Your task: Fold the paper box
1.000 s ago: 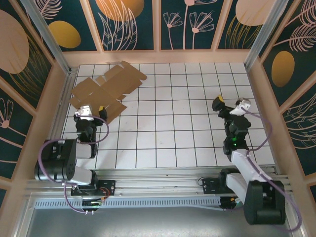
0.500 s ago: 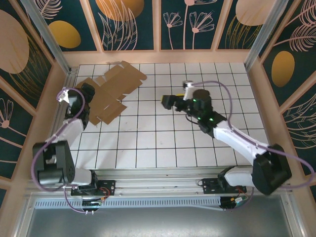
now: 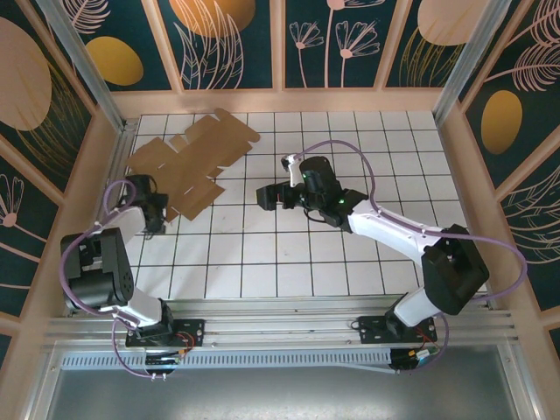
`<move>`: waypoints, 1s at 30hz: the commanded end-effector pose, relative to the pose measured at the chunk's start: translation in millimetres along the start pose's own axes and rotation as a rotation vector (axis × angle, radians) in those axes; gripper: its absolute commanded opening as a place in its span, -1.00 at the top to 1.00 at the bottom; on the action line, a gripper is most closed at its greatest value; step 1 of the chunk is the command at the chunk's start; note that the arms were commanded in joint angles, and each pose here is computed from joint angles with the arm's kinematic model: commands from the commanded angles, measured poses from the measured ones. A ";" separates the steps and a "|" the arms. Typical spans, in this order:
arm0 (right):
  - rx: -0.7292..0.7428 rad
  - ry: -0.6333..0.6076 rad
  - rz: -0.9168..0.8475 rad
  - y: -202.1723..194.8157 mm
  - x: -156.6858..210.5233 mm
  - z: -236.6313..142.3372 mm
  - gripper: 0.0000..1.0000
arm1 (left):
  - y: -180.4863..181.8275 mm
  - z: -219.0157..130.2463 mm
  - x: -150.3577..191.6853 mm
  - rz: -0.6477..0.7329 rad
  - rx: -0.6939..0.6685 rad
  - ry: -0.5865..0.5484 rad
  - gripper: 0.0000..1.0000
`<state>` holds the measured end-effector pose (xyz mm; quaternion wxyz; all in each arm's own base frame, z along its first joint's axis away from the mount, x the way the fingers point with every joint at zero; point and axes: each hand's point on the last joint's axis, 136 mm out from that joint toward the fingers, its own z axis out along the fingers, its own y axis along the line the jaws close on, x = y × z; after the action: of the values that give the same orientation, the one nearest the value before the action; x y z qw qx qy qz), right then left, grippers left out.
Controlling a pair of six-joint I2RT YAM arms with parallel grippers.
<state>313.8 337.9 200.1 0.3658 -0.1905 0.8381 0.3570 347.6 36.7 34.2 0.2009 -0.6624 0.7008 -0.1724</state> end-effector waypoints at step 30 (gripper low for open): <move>0.080 -0.085 0.051 -17.2 -18.7 -17.4 -0.99 | -58.1 19.5 97.5 -0.110 0.300 0.324 0.13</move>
<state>326.6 319.9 205.0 0.3883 -0.1540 0.8439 0.3368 366.8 -40.4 21.1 0.1492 -0.6702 0.6645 -0.2948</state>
